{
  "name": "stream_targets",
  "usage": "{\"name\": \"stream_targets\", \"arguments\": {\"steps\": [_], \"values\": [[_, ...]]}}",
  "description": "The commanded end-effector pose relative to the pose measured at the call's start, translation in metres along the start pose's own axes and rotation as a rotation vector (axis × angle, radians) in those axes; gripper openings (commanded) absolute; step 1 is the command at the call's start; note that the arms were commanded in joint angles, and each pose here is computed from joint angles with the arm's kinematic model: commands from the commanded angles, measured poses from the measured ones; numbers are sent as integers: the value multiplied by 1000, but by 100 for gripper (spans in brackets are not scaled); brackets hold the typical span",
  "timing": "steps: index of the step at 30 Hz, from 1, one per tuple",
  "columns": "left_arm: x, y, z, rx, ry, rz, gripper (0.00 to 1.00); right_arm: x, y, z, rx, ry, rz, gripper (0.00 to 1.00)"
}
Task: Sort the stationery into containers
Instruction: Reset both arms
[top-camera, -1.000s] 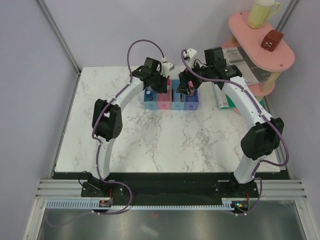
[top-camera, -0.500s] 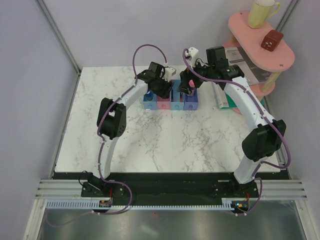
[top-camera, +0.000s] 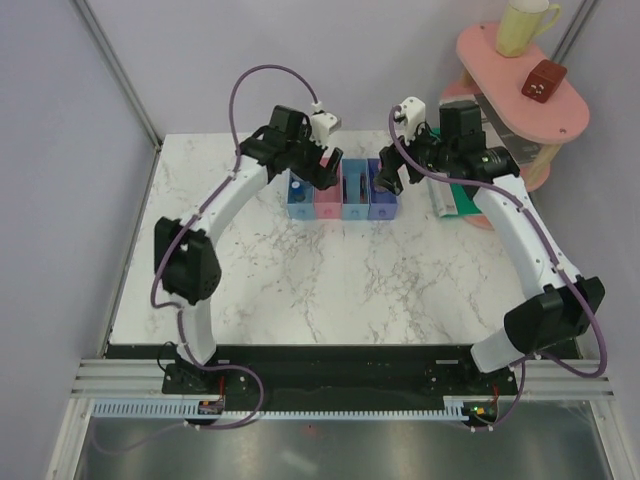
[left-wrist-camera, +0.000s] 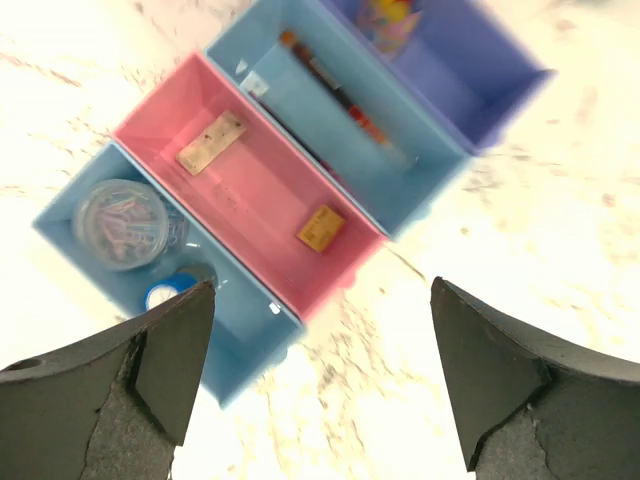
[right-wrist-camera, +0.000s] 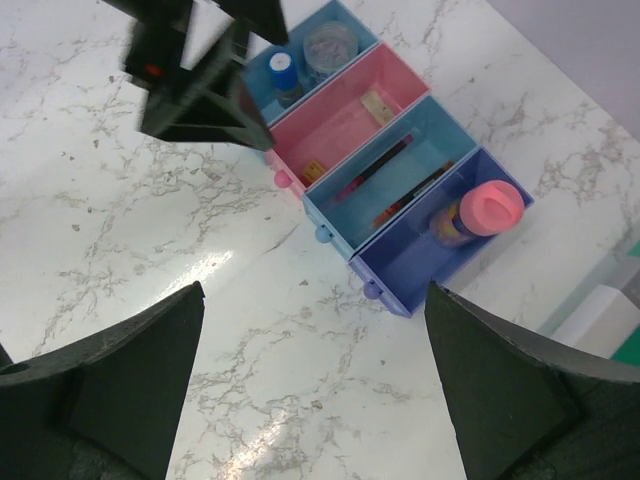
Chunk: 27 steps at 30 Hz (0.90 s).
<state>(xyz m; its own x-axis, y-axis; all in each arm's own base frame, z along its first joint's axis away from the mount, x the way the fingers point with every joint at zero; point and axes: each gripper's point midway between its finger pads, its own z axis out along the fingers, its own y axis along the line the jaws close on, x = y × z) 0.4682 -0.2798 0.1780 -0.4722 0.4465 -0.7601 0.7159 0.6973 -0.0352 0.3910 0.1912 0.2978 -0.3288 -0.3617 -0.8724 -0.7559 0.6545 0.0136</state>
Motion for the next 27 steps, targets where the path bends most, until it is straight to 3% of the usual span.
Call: {"name": "stream_targets", "arguments": {"steps": [1,5,6,12,16,27], "values": [[-60,-38,-110,67,-209,88,95,-16,-6,-34,115,-64,-39,98],[-36,-54,-163,57,-217,145,98,-6,-3,-61,193,-65,-59,98],[-39,-58,-192,31,-265,172,100,-3,-3,-66,207,-63,-60,98],[18,-53,-254,-32,-309,145,100,25,-1,-100,335,-50,-42,98],[60,-60,-264,-66,-291,169,100,38,-4,-113,412,-45,-39,98],[75,-69,-272,-63,-326,115,100,39,-13,-138,526,-57,-59,98]]}}
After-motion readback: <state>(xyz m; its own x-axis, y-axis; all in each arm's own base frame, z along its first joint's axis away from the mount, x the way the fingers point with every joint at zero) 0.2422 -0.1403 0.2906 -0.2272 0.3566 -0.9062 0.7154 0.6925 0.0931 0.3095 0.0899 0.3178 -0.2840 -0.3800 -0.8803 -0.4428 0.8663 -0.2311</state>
